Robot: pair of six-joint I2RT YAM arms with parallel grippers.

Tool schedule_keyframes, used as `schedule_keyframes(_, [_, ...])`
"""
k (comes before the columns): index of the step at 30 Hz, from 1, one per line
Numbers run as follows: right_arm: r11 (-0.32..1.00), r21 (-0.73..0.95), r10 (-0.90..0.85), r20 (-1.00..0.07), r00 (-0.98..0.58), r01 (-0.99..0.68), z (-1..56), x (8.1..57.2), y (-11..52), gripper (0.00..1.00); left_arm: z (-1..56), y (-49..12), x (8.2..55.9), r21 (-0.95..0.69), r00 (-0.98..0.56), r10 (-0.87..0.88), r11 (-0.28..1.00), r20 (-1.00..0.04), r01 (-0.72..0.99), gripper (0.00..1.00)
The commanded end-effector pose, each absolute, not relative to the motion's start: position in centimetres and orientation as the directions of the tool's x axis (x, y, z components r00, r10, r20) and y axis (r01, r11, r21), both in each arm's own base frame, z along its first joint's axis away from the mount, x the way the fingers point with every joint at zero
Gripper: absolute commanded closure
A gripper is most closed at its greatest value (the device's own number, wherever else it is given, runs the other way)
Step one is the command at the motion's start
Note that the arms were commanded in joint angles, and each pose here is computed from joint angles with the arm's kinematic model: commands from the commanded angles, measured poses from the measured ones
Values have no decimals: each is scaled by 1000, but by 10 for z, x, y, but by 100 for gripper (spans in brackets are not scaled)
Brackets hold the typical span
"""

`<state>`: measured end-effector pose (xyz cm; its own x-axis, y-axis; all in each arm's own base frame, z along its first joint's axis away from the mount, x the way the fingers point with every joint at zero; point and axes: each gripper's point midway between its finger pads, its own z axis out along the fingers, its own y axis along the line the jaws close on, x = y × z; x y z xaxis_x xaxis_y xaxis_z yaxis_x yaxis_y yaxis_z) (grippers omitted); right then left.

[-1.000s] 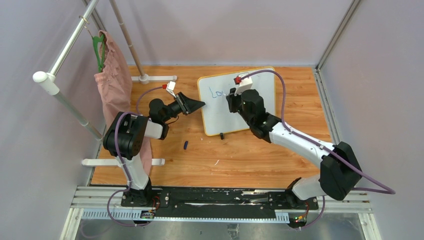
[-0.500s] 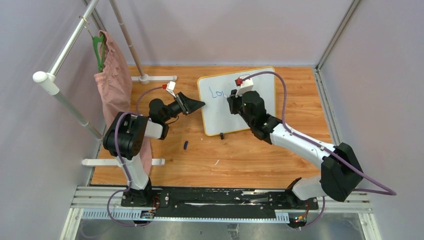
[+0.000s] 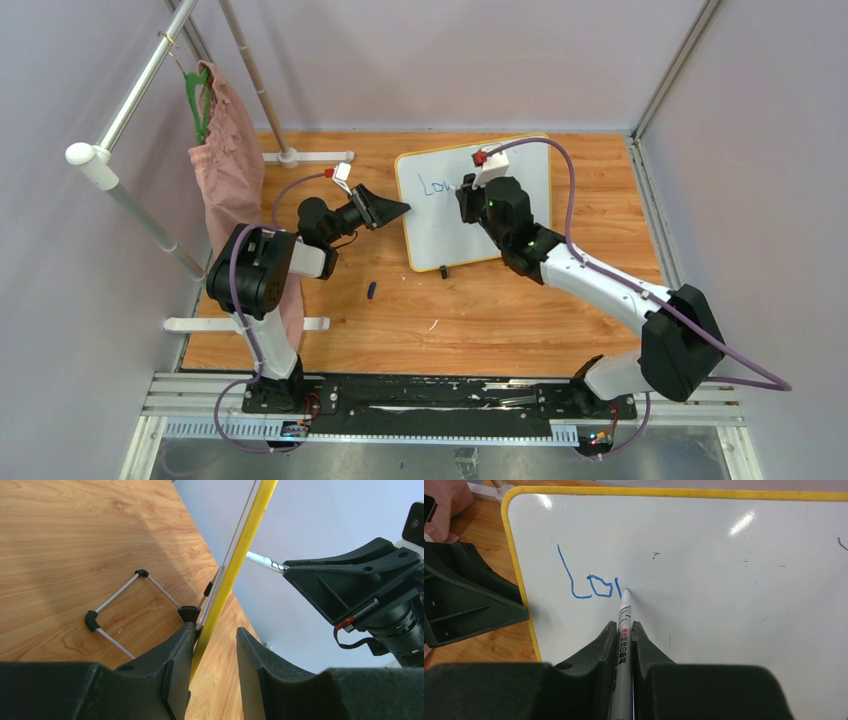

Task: Write a sentence on the whiteboard

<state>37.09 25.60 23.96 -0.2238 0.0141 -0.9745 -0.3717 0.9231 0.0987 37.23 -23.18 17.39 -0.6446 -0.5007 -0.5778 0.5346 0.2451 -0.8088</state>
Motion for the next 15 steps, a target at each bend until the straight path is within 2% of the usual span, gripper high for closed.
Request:
schedule_keyframes(1, [938,102,39,-981,-191,-332,255,385,249,100,187,-235,369,-776,-618,-493,223,-612,590,59])
schedule_keyframes(15, [935,112,51,-982,-184,-338,261,383,246,100,187,-235,368,-775,-618,-493,222,-612,591,59])
